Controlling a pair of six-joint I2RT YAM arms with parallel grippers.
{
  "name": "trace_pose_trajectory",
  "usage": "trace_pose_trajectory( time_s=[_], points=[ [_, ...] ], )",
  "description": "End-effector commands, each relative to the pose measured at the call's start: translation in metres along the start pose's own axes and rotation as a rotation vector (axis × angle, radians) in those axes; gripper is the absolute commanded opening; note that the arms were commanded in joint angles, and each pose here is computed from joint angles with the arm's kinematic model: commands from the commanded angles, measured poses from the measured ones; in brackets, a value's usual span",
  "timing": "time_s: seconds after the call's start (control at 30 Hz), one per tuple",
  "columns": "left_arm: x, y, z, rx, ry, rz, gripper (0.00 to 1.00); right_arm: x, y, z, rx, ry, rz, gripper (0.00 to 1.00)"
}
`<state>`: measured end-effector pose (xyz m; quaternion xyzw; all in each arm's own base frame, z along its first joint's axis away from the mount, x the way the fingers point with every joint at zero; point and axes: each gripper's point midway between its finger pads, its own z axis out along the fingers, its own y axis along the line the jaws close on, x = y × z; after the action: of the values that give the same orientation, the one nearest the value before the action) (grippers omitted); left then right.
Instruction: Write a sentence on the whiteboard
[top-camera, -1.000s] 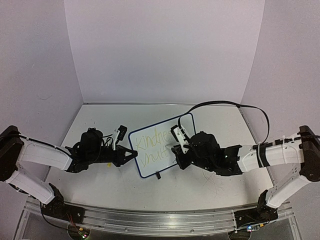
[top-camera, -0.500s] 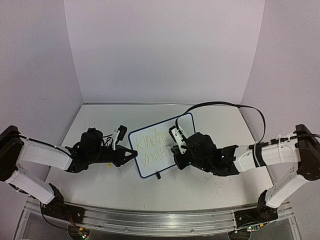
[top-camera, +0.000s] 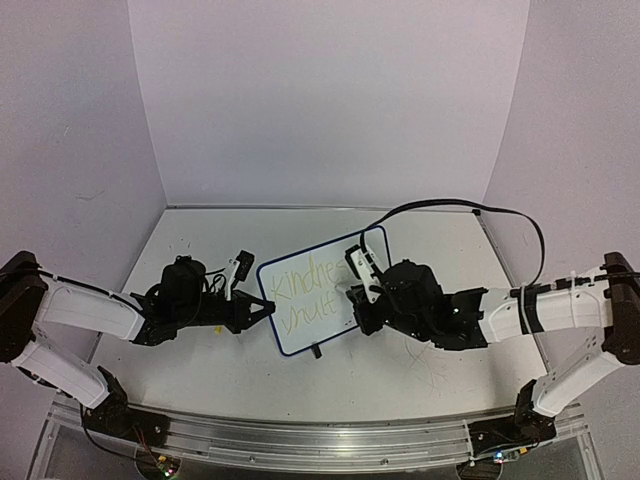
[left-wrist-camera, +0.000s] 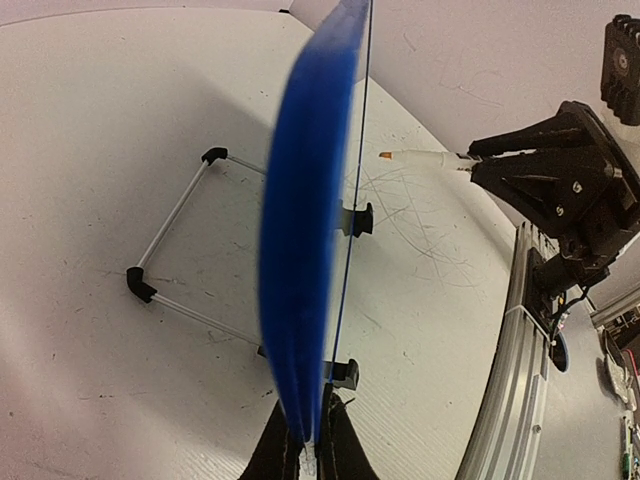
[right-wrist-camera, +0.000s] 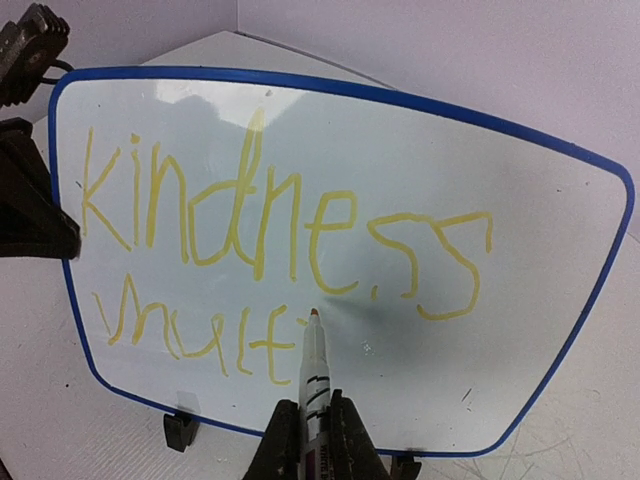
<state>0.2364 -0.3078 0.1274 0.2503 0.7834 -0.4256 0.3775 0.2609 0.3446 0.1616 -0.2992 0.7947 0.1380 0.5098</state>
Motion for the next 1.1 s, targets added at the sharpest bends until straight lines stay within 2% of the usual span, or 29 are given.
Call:
trace_pose_trajectory(
  time_s=[0.0,1.07],
  points=[
    [0.005,0.014,0.000,-0.070,0.030,0.016,0.00,0.003,0.004,0.006,-0.016,0.014,0.015,0.00],
    [0.007,0.015,-0.002,-0.077,0.031,0.017,0.00,0.035,-0.001,0.013,0.023,0.102,0.010,0.00]
  ],
)
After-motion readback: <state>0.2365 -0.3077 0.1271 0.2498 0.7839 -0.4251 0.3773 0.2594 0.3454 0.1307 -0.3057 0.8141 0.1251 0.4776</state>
